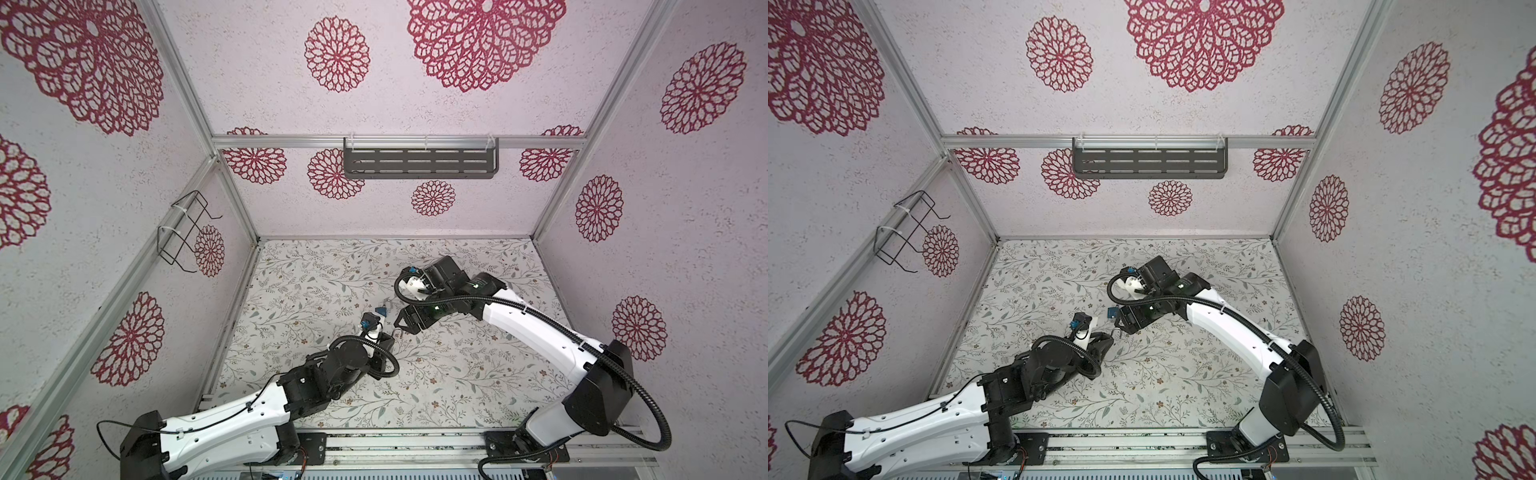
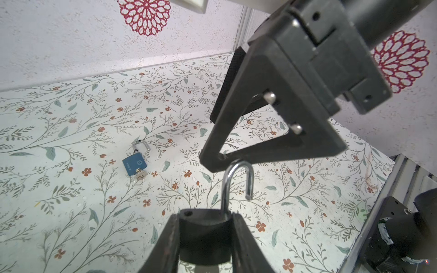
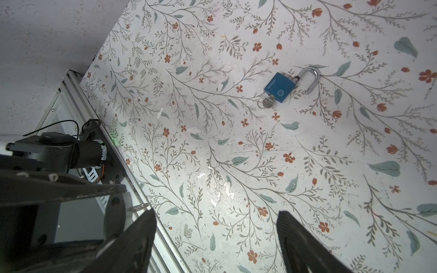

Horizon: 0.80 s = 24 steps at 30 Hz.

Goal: Unlock with the key

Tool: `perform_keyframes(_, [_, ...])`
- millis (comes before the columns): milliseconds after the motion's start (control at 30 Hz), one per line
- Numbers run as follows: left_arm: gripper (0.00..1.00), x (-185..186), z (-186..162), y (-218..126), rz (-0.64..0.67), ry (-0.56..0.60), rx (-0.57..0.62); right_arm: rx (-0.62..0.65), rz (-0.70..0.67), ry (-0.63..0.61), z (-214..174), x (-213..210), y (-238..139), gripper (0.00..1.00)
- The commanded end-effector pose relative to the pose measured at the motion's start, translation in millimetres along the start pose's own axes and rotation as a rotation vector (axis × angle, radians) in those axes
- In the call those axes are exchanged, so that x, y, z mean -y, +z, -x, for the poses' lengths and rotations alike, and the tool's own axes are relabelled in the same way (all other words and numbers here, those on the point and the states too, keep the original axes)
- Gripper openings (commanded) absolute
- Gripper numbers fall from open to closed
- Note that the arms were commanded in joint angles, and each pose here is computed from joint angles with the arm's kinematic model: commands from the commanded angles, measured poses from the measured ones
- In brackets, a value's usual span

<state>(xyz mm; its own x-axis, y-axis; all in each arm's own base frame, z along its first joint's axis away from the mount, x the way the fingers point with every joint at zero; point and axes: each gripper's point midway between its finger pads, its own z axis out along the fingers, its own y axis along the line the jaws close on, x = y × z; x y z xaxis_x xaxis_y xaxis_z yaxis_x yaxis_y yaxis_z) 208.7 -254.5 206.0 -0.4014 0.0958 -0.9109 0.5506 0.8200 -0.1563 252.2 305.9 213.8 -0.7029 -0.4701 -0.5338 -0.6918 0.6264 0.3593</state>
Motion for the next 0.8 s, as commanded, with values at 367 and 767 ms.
perform_keyframes(367, [0.0, -7.7, -21.7, 15.9, 0.124, -0.21, -0.123, 0.226, -0.047, 0.208, -18.7, 46.5, -37.4, 0.85])
perform_keyframes(767, [0.0, -27.4, -94.2, 67.0, 0.377, -0.323, -0.453, 0.368, -0.115, 0.398, -52.6, 92.1, -50.0, 0.86])
